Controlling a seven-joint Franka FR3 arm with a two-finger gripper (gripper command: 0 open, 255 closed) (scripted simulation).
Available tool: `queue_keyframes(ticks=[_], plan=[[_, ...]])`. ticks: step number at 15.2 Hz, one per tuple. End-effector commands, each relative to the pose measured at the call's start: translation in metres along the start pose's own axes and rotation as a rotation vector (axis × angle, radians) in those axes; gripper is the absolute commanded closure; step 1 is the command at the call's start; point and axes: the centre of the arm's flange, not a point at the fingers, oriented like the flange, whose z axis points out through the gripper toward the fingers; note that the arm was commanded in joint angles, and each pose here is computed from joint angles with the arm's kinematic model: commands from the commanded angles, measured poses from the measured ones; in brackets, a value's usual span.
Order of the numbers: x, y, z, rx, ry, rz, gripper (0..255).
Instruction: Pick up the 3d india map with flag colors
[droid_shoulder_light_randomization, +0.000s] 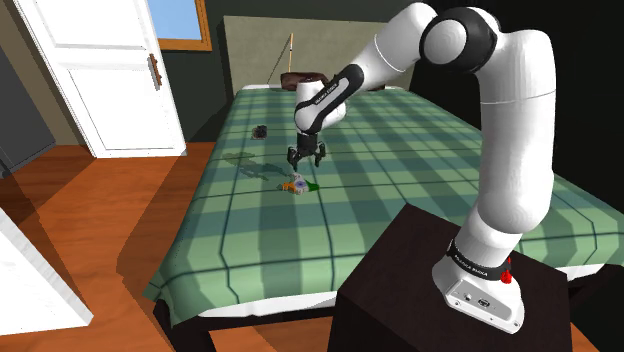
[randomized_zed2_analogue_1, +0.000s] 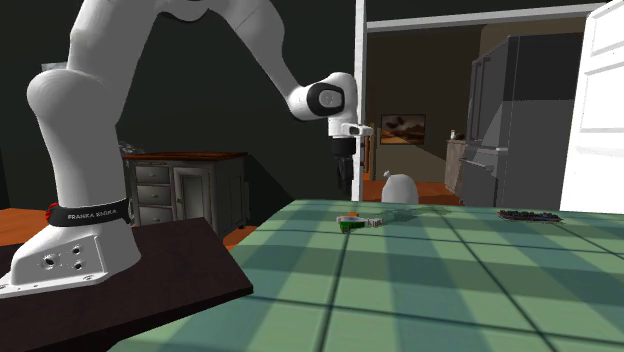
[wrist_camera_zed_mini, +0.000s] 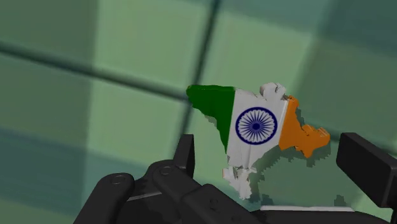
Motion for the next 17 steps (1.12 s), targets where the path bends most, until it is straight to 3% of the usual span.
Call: queue_keyframes(ticks=[1,6,15,16,17], plan=[[0.018,-0.001,0.021,-0.003,0.008,0.028,0],[0.06,-0.002,0.057,-0.01,0.023,0.086,0],[0.059,-0.002,0.097,-0.01,0.023,0.086,0],[0.059,-0.001,0.097,-0.01,0.023,0.086,255],[0.058,-0.001,0.097,-0.01,0.023,0.086,255]])
